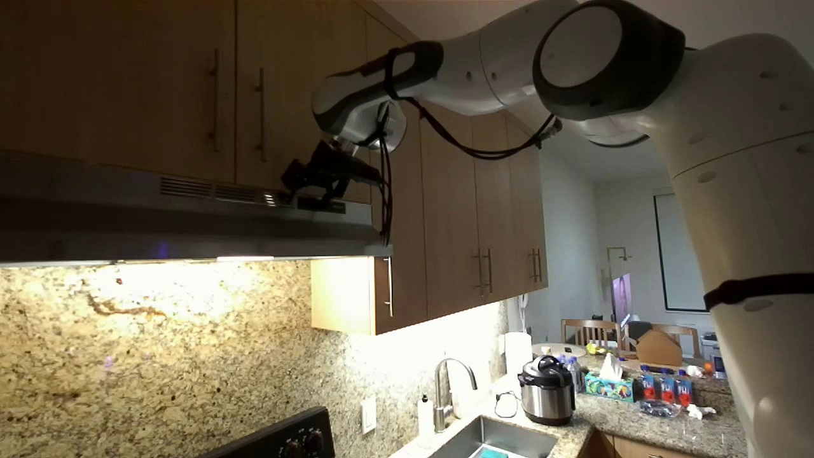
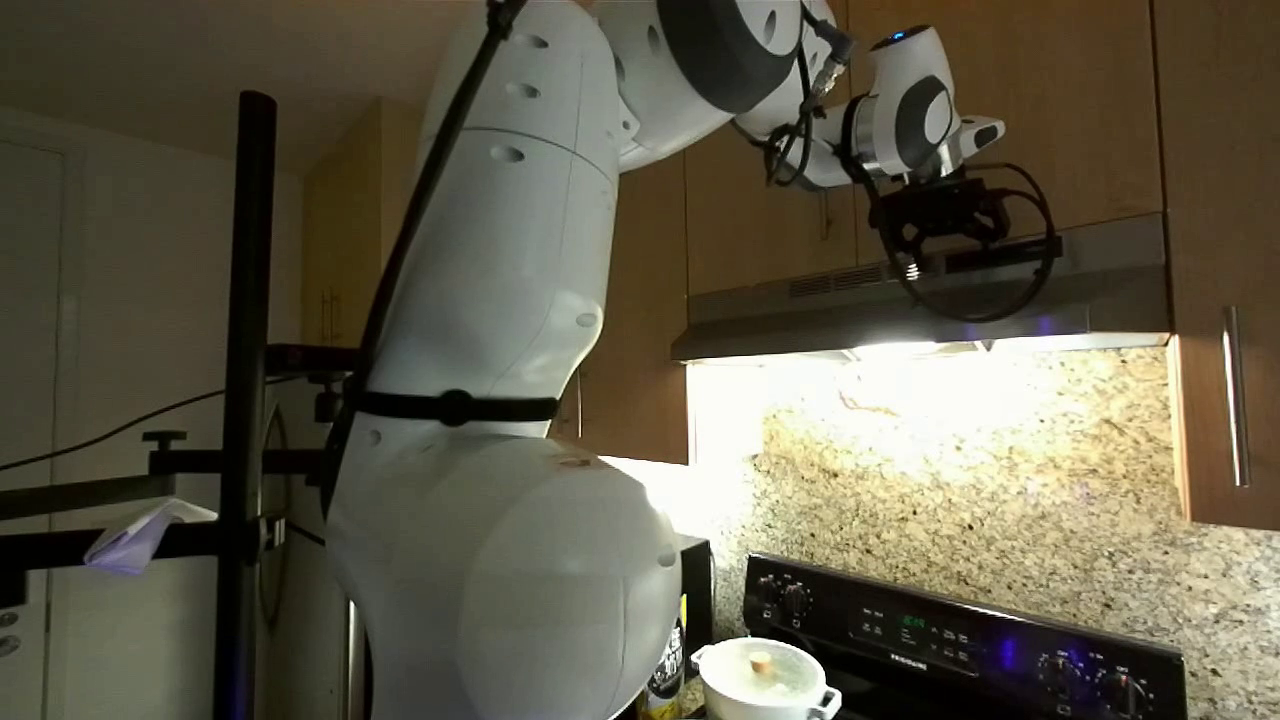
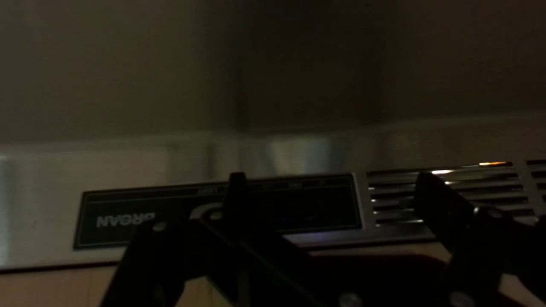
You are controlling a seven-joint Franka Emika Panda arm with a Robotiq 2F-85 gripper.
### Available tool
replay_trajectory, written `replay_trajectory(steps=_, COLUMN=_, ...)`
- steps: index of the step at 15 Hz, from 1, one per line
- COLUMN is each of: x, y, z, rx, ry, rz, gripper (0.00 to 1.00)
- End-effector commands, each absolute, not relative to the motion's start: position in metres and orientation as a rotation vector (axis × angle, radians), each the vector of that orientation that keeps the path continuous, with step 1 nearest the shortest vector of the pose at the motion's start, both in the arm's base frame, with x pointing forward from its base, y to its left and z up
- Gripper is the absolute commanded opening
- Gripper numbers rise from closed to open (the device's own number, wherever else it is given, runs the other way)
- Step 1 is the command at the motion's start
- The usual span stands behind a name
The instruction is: Turn on the light of the oven filter
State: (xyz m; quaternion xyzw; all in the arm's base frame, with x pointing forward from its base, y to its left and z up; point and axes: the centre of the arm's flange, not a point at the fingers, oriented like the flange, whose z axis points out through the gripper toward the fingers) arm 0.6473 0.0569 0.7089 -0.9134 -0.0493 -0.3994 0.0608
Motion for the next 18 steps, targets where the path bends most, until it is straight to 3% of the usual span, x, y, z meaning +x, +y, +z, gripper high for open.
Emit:
replay_trajectory(steps=1, x=0.656, y=0.07, z=0.709, rx=-2.746, ry=-0.173, rz=-1.211, gripper=1.0)
replay_trajectory(steps=18, x=0.547, y=0.112, z=0.724, rx=-2.873, ry=0.273, rz=-1.337, gripper=1.0)
